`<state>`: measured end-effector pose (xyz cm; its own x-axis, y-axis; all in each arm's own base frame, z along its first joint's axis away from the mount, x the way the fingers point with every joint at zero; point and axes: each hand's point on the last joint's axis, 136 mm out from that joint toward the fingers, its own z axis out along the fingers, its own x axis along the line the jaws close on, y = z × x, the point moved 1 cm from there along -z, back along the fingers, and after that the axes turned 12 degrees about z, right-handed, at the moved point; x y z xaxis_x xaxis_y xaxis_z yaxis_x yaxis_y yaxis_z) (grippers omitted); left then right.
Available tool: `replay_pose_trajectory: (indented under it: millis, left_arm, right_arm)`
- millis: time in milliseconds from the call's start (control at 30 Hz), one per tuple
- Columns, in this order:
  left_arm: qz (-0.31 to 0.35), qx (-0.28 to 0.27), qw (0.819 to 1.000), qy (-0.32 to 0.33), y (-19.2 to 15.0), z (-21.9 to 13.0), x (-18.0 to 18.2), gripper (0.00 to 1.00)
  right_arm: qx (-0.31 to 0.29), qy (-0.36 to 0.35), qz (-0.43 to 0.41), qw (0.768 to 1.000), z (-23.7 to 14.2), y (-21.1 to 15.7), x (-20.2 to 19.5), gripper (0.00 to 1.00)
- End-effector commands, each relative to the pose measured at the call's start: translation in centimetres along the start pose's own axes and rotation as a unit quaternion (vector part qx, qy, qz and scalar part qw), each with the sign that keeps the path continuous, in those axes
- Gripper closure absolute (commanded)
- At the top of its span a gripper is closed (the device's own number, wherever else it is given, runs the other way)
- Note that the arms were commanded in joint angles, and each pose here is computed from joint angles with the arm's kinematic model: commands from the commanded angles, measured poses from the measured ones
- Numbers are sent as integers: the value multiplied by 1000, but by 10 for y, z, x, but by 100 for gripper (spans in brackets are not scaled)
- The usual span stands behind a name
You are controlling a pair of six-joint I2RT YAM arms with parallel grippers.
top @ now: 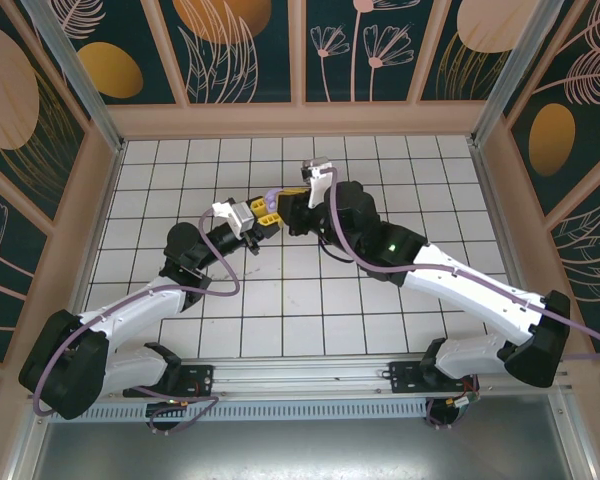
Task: Insert the wireless bluetooth earbuds into the charging case
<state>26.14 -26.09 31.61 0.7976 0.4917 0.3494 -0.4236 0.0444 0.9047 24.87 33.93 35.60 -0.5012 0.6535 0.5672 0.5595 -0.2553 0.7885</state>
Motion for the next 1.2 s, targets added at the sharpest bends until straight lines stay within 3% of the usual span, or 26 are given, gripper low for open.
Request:
replay_pose_trajectory:
  millis: [0, 100, 300, 533, 733, 967, 1167]
  left_arm:
    - [13, -39, 999, 5, 29, 4, 6, 100]
    - [14, -39, 999, 5, 29, 4, 6, 100]
    - [6, -33, 999, 3, 23, 4, 5, 100]
    - [-7, -19, 1000, -1, 9, 4, 1, 100]
    - [-6, -3, 1000, -4, -8, 4, -2, 100]
    - [11, 13, 1000, -9, -19, 5, -5, 100]
    - [17, 18, 1000, -13, -20, 7, -5, 100]
  right_arm:
    - [31, -5, -39, 999, 7, -25, -2, 84]
    - [39, -22, -42, 998, 9, -33, -9, 83]
    - [-13, -23, -25, 999, -9, 5, 0, 52]
    - [-58, 15, 2, 998, -42, 64, 23, 45]
    - [11, -7, 34, 999, -15, 70, 2, 54]
    - [117, -33, 59, 991, 29, 40, -25, 82]
    - [176, -30, 68, 982, 42, 12, -32, 88]
